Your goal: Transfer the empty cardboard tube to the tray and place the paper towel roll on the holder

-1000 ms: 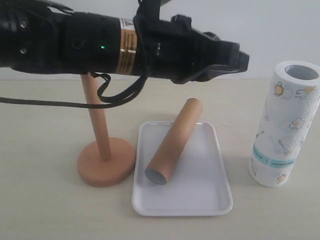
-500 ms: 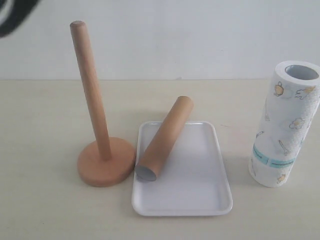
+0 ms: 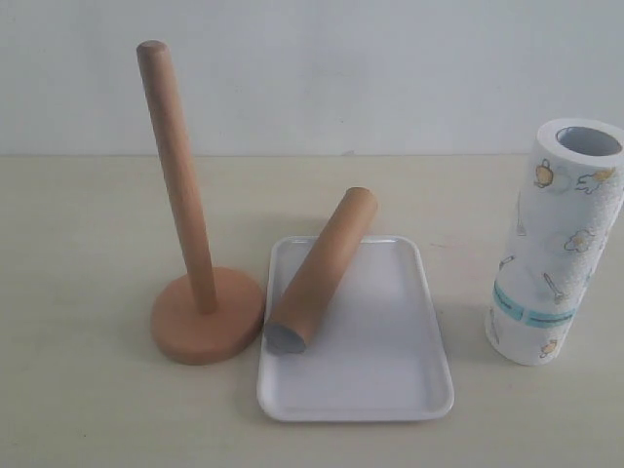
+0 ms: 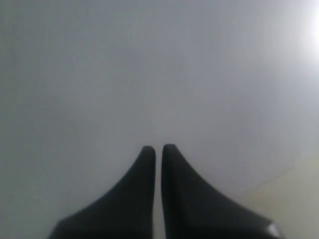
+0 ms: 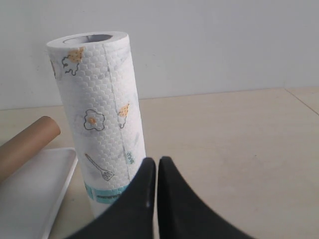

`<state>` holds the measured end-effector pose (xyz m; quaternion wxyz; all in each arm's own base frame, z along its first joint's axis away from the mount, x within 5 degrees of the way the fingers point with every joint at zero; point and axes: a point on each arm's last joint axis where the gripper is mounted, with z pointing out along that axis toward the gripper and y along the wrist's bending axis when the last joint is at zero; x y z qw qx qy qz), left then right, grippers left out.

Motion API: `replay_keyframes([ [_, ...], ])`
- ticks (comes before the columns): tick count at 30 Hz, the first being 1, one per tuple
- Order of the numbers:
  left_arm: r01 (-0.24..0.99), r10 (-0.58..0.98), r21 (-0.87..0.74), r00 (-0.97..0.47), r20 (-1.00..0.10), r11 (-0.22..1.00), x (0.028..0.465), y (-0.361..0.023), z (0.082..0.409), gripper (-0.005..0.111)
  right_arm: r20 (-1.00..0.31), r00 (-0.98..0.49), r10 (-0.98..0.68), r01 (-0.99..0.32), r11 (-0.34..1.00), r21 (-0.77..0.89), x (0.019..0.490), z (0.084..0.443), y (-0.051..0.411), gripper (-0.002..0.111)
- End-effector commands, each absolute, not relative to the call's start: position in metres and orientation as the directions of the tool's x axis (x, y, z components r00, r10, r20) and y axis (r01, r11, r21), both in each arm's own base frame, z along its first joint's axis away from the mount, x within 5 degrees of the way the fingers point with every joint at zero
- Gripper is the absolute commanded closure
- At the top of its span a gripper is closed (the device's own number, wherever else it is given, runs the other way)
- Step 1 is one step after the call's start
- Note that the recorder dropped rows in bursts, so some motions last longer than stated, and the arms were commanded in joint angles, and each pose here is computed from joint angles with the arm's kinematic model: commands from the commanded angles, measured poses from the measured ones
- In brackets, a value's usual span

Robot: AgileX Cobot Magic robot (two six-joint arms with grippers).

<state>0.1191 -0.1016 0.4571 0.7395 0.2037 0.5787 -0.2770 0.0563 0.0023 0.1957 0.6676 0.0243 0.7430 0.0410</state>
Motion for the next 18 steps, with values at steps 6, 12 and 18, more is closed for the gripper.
replay_keyframes([
  [6,0.564,-0.205,-0.047,0.221,-0.954,0.824,0.092,-0.065,0.435,0.103,-0.992,-0.090,0.090,-0.021,0.996,0.092,0.056,0.197,0.002,0.107],
  [12,0.568,-0.234,-0.051,0.254,-0.938,0.821,0.080,-0.055,0.440,0.103,-0.992,-0.090,0.090,-0.021,0.996,0.092,0.056,0.197,0.002,0.107],
  [18,0.538,-0.215,-0.023,0.297,-0.930,0.843,0.076,-0.049,0.442,0.103,-0.992,-0.090,0.090,-0.021,0.996,0.092,0.056,0.197,0.002,0.107],
])
